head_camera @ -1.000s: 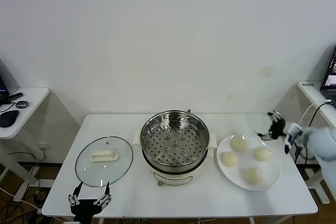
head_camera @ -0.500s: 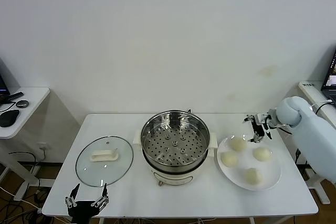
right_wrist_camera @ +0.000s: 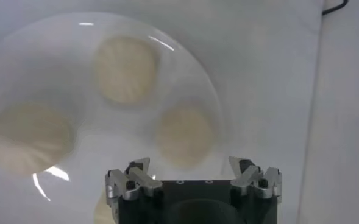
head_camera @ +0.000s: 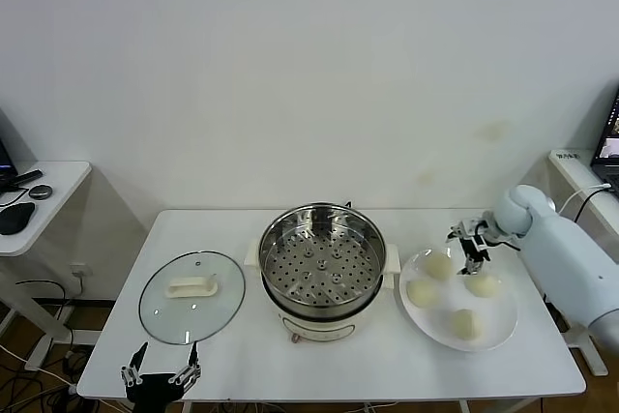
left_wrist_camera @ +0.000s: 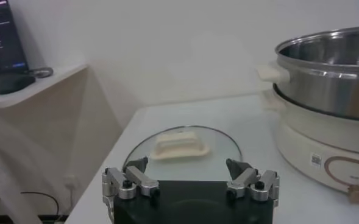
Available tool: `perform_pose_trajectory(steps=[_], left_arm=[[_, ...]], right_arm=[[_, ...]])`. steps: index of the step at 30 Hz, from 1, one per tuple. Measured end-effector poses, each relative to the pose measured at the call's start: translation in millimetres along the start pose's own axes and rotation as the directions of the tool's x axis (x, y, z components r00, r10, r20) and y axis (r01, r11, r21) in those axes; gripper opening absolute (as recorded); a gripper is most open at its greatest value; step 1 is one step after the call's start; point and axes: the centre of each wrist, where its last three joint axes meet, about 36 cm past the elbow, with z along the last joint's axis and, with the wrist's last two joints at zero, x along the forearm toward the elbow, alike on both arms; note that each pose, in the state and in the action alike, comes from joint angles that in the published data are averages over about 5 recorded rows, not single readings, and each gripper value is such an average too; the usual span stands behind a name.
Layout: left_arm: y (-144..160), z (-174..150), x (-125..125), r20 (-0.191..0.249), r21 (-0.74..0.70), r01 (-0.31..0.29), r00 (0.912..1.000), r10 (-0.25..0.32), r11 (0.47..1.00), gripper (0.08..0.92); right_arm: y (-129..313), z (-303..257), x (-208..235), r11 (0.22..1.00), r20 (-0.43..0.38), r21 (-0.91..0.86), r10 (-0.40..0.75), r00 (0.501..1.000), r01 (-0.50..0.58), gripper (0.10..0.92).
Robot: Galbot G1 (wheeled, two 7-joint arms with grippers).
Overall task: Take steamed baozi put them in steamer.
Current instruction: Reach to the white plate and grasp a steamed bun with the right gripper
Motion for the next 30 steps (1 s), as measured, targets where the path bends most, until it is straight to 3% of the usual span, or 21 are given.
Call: perform_pose_trajectory(steps=[30], left_arm=[[-2, -2, 1, 0.000, -0.003, -0.006, 1.0000, 0.006, 1.000, 0.823]], right_arm=[[16, -13, -28, 0.999, 0.002, -0.030, 0.038, 0.999, -0.038, 0.814]])
